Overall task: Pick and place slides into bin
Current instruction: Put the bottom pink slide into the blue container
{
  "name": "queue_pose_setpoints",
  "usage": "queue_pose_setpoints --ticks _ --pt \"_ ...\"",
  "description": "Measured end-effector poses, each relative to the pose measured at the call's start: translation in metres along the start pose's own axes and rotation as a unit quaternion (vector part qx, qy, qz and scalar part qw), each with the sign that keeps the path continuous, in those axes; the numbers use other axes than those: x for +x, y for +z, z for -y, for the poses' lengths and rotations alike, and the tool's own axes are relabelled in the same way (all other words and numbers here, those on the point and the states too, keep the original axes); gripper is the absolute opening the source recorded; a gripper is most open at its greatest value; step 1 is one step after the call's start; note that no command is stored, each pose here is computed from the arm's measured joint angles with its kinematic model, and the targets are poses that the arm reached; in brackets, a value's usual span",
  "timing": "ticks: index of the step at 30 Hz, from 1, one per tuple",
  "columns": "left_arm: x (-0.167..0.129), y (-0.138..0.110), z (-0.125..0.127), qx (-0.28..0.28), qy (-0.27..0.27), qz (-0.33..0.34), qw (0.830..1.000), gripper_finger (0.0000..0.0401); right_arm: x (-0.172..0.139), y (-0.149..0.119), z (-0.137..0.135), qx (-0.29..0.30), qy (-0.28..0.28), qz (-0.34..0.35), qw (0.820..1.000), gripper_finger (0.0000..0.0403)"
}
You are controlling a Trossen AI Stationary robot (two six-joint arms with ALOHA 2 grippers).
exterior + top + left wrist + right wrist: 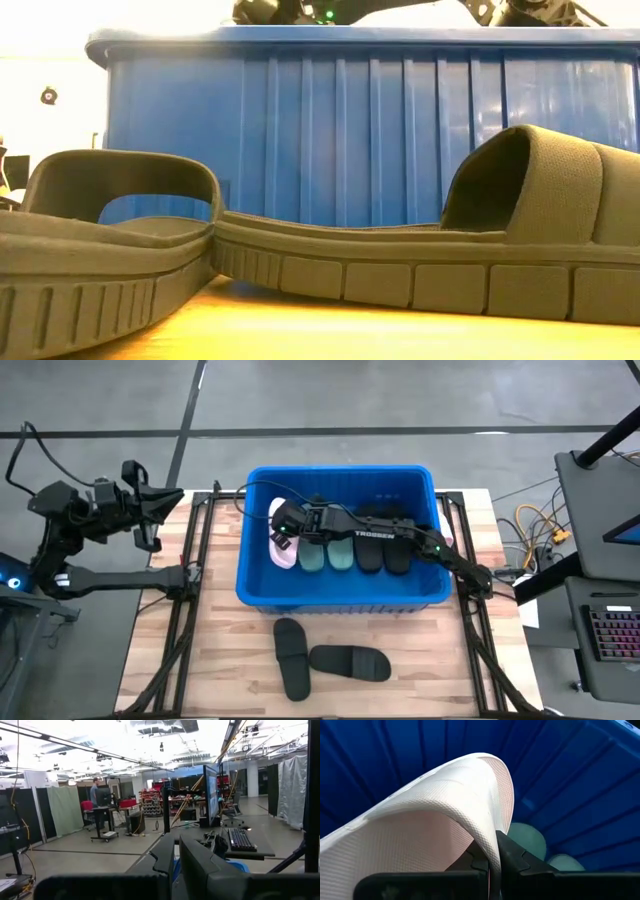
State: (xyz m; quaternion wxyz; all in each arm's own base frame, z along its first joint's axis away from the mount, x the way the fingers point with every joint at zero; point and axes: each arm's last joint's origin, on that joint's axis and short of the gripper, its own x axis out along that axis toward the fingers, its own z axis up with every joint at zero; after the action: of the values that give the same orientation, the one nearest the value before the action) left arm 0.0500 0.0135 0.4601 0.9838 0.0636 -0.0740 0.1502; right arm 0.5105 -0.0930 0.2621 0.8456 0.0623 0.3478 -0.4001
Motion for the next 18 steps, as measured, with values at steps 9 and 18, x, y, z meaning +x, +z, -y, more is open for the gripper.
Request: queue_pose_setpoints --ticks 9,18 --pt "0.001 0.0 0.0 -0.002 -0.001 0.0 1.0 0.0015 0.012 -0.01 -0.004 0.052 -0.015 0.009 0.998 0.0009" --pt "0.005 -0.001 0.001 -0.002 -0.002 -0.007 1.0 0.0015 0.036 -0.034 -0.018 0.029 0.003 0.036 0.999 0.0009"
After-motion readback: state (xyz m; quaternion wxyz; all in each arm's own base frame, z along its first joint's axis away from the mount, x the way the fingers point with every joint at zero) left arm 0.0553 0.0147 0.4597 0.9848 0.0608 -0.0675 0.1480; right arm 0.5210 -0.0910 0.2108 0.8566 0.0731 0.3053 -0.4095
